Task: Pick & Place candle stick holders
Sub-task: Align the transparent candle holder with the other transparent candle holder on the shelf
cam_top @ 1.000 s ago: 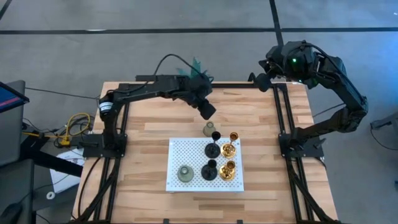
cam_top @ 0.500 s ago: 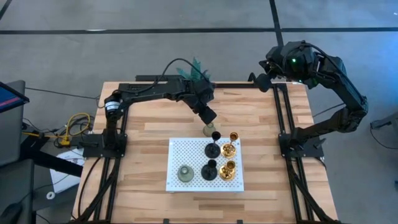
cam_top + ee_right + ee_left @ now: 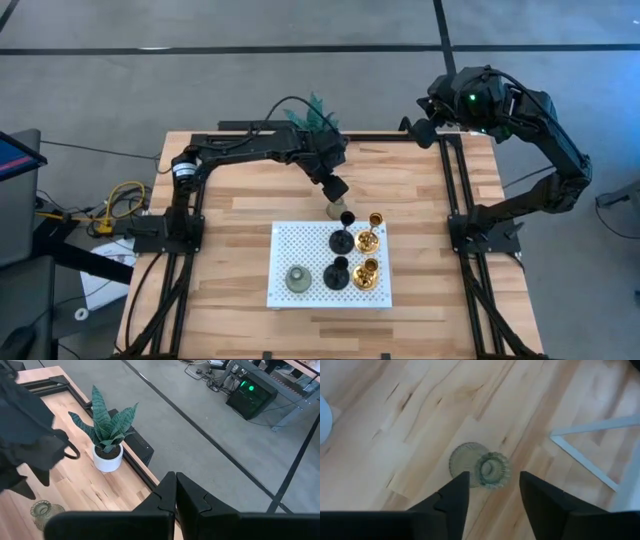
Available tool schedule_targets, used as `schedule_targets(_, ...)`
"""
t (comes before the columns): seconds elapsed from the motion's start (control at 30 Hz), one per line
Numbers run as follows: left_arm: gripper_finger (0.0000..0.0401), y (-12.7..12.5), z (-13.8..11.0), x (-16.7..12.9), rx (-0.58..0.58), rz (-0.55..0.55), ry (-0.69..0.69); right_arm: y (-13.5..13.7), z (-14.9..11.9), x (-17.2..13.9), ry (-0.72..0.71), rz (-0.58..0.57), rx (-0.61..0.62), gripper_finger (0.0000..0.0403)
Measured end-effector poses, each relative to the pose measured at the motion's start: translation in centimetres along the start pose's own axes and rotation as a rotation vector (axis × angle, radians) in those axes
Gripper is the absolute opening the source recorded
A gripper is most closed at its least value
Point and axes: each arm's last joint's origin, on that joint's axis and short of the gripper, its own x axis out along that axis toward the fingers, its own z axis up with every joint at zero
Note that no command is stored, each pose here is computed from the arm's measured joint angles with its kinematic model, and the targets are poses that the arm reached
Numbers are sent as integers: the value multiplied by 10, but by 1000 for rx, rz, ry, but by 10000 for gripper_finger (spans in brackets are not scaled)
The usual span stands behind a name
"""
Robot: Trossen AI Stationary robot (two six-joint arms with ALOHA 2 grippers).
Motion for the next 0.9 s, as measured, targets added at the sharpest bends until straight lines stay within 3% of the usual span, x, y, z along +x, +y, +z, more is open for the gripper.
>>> schedule_targets(0.3, 174, 5, -5, 34, -28, -25, 105, 0, 0, 0, 0, -1, -23, 0)
schedule_targets(0.9, 150, 11, -4, 61, -3, 9, 115, 0, 0, 0, 0, 0, -27, 0)
